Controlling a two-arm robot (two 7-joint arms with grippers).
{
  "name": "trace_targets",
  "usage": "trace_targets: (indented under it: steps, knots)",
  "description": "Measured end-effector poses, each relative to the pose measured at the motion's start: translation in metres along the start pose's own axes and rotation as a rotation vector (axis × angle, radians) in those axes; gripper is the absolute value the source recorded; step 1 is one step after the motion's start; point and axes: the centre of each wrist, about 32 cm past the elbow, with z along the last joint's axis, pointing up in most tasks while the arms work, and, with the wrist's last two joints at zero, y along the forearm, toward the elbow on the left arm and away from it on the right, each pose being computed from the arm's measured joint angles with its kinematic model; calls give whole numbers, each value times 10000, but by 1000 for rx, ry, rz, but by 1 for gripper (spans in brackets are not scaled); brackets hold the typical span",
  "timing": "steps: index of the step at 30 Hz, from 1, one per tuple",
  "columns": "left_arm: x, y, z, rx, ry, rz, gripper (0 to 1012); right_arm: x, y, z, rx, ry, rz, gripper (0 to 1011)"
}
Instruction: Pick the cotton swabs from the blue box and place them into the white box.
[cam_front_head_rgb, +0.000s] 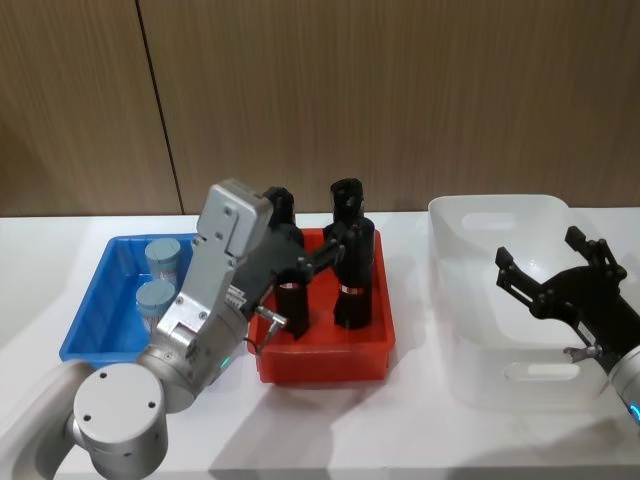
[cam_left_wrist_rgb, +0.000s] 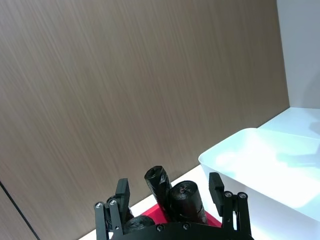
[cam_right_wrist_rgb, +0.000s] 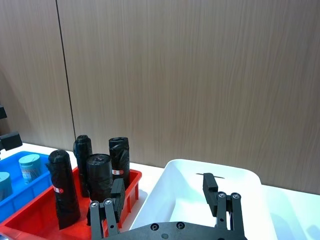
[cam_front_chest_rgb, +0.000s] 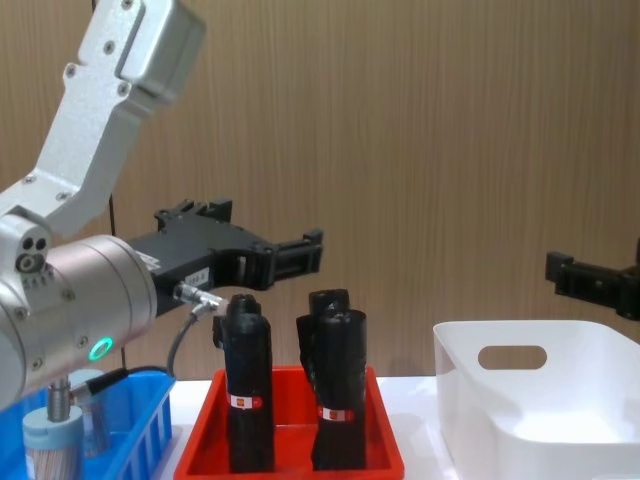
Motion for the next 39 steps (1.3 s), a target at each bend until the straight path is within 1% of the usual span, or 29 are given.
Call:
trace_targets:
  steps: [4, 6, 14, 15, 20, 23, 24, 30, 34, 36, 37, 39]
  knots:
    - [20, 9, -5, 9, 13, 6, 1004, 0, 0, 0, 0, 0, 0, 1002]
    - [28, 21, -7, 18, 22, 17, 1004, 0, 0, 0, 0, 0, 0, 1002]
    - [59, 81, -2, 58, 51, 75, 1004, 0, 0, 0, 0, 0, 0, 1002]
    - [66, 98, -3, 69, 57, 89, 1004, 0, 0, 0, 0, 0, 0, 1002]
    - [90, 149, -1, 97, 73, 126, 1004, 0, 0, 0, 0, 0, 0, 1002]
    - [113, 195, -6, 121, 86, 159, 1004, 0, 0, 0, 0, 0, 0, 1002]
    - [113, 195, -6, 121, 86, 159, 1004, 0, 0, 0, 0, 0, 0, 1002]
    - [160, 296, -31, 169, 113, 210, 1004, 0, 0, 0, 0, 0, 0, 1002]
    - [182, 339, -46, 190, 124, 231, 1004, 0, 0, 0, 0, 0, 0, 1002]
    - [212, 382, -61, 211, 132, 251, 1004, 0, 0, 0, 0, 0, 0, 1002]
    - [212, 382, -61, 211, 132, 251, 1004, 0, 0, 0, 0, 0, 0, 1002]
    - [236, 414, -77, 228, 136, 264, 1004, 0, 0, 0, 0, 0, 0, 1002]
